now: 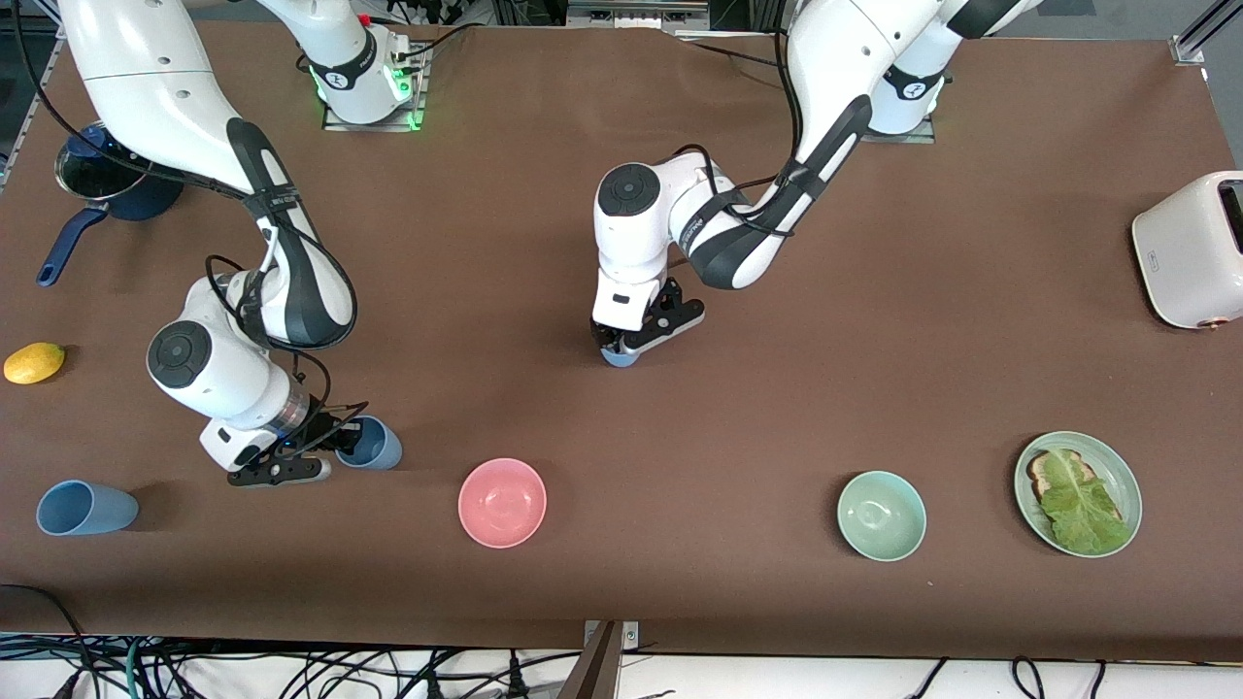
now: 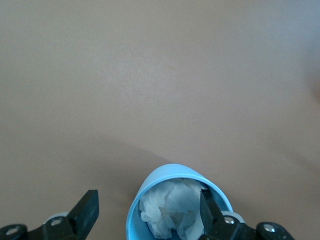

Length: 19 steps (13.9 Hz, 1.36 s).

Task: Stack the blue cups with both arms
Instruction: 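Carry the tissue cup with the left gripper toward the table middle, then set down the tissue cup, open the left gripper while the right gripper approaches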

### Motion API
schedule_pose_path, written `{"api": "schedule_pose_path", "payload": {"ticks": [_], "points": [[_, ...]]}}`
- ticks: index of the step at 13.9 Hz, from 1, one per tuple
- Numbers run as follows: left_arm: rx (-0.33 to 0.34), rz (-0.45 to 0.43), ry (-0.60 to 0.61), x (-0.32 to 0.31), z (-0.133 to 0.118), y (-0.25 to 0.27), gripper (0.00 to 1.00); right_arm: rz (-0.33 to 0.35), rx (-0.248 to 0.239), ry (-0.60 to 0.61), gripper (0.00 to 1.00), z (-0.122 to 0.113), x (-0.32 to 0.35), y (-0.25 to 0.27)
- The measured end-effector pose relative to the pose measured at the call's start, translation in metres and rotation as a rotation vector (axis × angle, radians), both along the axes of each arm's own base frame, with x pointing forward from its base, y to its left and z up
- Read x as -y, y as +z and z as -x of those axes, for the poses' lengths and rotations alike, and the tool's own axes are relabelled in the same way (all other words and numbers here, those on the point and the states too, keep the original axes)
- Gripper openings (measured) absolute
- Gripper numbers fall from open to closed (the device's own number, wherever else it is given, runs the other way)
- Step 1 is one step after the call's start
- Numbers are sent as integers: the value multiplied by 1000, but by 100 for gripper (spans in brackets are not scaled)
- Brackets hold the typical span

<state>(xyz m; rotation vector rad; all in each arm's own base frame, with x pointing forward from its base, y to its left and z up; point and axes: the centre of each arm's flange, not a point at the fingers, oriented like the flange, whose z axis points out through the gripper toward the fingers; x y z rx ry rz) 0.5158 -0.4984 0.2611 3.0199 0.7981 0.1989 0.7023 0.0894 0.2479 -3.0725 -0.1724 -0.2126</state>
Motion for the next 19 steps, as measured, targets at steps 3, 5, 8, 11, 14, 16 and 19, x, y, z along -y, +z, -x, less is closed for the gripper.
{"api": "schedule_pose_path", "payload": {"ticks": [3,5,8,11,14,16,19], "points": [[26,2,-41,-7,-9,21,94,0,0,0,5,0,0,0],[36,-9,-72,-12,-12,36,94,0,0,2,5,0,-1,0],[37,-35,-131,-26,-20,60,96,-1,3,13,5,1,-9,1],[4,-53,-190,-41,-24,95,99,-2,4,19,5,2,-18,20],[-26,-82,-259,-61,-25,140,99,4,-40,27,5,9,-22,63],[-48,-116,-307,-82,-33,169,100,8,-75,28,5,19,-26,97],[-70,-107,-375,-128,-53,211,100,14,-117,11,5,38,-55,136]]}}
